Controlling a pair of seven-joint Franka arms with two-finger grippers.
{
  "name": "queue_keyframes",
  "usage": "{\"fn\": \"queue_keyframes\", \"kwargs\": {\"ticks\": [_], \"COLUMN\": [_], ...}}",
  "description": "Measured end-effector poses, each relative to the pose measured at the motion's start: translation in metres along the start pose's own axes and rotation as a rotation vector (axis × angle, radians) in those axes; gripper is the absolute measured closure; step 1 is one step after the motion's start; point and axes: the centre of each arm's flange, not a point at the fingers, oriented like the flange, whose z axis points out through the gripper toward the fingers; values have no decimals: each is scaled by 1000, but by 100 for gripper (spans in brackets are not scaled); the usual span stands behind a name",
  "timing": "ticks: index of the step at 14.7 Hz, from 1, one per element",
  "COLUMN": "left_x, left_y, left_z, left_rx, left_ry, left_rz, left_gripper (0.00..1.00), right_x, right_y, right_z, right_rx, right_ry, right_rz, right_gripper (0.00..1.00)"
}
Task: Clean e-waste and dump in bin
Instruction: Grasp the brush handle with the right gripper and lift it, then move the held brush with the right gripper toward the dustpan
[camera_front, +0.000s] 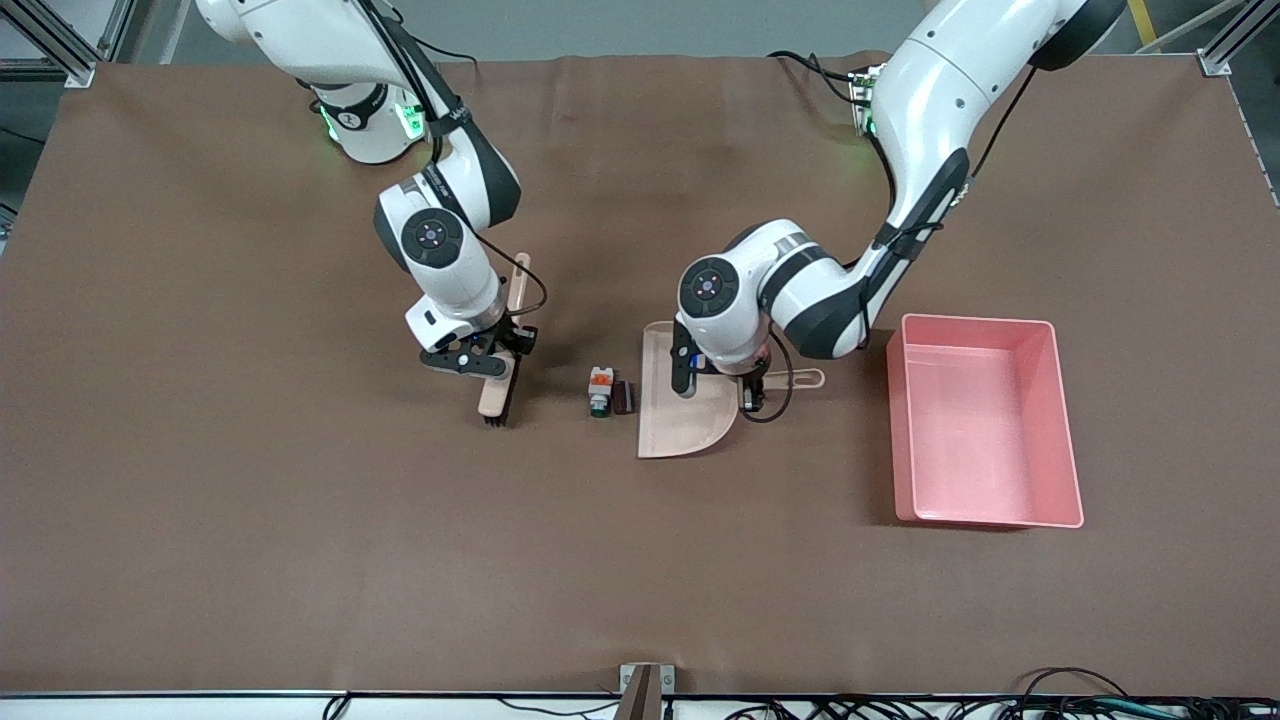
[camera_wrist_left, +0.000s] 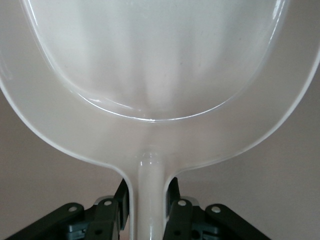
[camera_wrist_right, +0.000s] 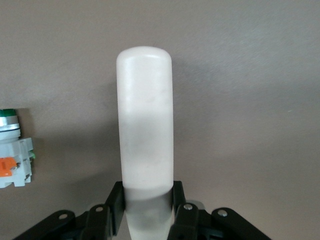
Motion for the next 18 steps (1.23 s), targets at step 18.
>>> {"fn": "queue_keyframes", "kwargs": {"ticks": [18], "left_x": [10], "left_y": [5], "left_z": [12], "left_rx": [-5], "left_ry": [-19], "left_rz": [-32], "left_gripper": [67], "right_x": [-22], "right_y": [-101], "right_z": [20], "right_rx": [58], "right_ry": [4], "right_rz": [-16], "right_gripper": [58]}}
